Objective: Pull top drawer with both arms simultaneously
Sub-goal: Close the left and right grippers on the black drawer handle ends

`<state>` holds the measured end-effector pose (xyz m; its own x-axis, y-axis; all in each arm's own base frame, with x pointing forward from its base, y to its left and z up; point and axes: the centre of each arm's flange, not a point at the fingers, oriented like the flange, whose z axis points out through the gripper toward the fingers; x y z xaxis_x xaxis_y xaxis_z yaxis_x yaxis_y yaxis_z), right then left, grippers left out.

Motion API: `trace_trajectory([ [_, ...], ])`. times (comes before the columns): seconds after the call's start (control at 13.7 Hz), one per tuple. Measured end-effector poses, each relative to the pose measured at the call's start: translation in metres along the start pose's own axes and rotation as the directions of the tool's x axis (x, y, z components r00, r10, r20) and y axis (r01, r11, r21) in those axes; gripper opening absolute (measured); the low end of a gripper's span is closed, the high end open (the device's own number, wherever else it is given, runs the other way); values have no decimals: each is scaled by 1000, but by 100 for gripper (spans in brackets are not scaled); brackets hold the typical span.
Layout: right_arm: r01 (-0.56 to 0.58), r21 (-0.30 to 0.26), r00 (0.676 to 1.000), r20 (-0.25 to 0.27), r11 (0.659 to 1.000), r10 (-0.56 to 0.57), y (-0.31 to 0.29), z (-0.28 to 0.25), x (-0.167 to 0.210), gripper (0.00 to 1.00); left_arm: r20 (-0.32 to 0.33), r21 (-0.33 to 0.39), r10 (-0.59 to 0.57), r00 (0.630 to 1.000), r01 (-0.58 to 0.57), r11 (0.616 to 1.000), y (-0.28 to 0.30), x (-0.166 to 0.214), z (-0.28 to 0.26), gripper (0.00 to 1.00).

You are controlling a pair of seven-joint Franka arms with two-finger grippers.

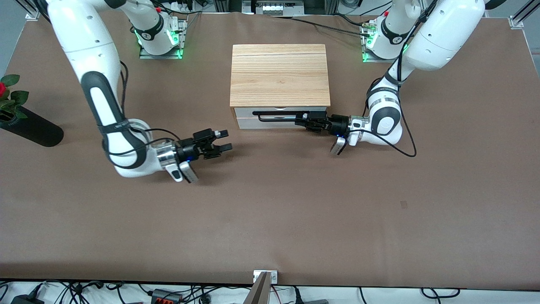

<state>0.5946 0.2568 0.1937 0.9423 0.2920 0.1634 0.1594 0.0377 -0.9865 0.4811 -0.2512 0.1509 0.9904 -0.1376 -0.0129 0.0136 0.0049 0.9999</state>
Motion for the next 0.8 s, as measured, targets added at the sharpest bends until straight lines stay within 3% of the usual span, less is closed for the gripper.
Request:
trace_trajectory([
  [0.15, 55, 71, 998, -5, 996, -55, 20, 34, -11, 100, -2, 2, -6, 1000, 6, 1000, -2, -2, -1, 47],
  [0.29, 65, 98, 998, 5, 993, -66, 31, 54, -18, 100, -4, 3, -19, 1000, 19, 1000, -6, -7, -4, 45],
  [0.8, 11, 82, 998, 53, 997, -16, 48, 90, -32, 96, -19, -1, -31, 999, 31, 1000, -8, -9, -13, 32],
])
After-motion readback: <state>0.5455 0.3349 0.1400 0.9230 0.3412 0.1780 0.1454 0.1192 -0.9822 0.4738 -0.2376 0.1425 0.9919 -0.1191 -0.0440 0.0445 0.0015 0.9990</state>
